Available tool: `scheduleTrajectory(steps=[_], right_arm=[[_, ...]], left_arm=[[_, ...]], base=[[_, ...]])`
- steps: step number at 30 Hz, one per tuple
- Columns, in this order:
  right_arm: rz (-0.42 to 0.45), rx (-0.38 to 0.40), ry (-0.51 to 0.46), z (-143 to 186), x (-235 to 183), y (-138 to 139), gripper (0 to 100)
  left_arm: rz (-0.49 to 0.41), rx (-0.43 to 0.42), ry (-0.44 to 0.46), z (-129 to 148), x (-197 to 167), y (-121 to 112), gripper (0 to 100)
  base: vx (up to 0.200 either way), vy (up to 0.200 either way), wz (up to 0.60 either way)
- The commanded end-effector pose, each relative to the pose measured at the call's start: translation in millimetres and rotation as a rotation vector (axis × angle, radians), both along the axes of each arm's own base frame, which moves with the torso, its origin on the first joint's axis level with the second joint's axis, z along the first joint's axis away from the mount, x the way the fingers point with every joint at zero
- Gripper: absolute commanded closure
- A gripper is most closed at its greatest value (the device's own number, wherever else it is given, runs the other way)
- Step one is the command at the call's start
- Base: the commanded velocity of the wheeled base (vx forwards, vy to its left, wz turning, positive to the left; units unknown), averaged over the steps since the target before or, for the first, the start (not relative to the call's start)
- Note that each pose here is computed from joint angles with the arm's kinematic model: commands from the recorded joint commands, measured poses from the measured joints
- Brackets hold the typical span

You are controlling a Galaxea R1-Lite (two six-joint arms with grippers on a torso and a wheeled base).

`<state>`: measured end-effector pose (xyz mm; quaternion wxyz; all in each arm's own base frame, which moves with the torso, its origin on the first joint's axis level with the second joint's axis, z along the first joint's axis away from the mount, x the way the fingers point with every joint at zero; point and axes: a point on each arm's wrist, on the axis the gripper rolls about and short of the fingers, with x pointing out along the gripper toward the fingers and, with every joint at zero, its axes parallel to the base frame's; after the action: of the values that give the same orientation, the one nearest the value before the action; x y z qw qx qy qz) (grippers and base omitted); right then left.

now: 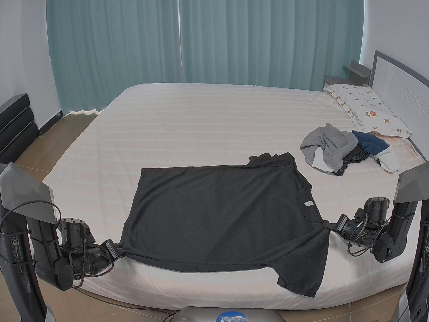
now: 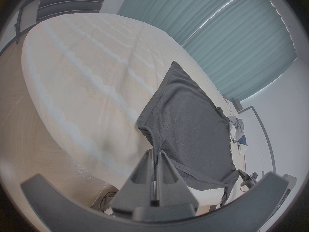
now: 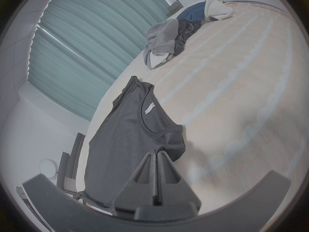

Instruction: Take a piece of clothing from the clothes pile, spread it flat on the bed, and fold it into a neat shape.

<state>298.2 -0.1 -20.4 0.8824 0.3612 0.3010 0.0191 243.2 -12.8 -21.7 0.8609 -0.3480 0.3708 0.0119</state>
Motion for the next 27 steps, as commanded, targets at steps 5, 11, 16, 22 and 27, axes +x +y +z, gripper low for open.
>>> scheduleTrajectory(steps=[5,11,16,22,27], right_arm=[[0.020,-0.011,0.023,-13.4,2.7,1.7,0],[0.017,-0.015,0.000,-0.3,-2.4,-1.3,0],[0.020,-0.013,0.014,11.9,-21.8,-0.7,0],[0.129,0.016,0.126,8.3,-60.8,14.7,0],[0.244,-0.021,0.200,-4.7,-77.5,22.5,0]], left_arm=[[0.000,-0.002,0.010,-4.1,1.9,-0.3,100],[-0.003,-0.004,0.021,-7.0,1.6,-1.0,100],[-0.003,-0.004,0.023,-7.3,1.6,-1.0,100],[-0.002,-0.002,0.024,-7.7,1.5,-1.0,100],[-0.005,-0.001,0.024,-7.7,1.5,-1.4,100]], base=[[0.000,0.000,0.00],[0.000,0.000,0.00],[0.000,0.000,0.00],[0.000,0.000,0.00],[0.000,0.000,0.00]])
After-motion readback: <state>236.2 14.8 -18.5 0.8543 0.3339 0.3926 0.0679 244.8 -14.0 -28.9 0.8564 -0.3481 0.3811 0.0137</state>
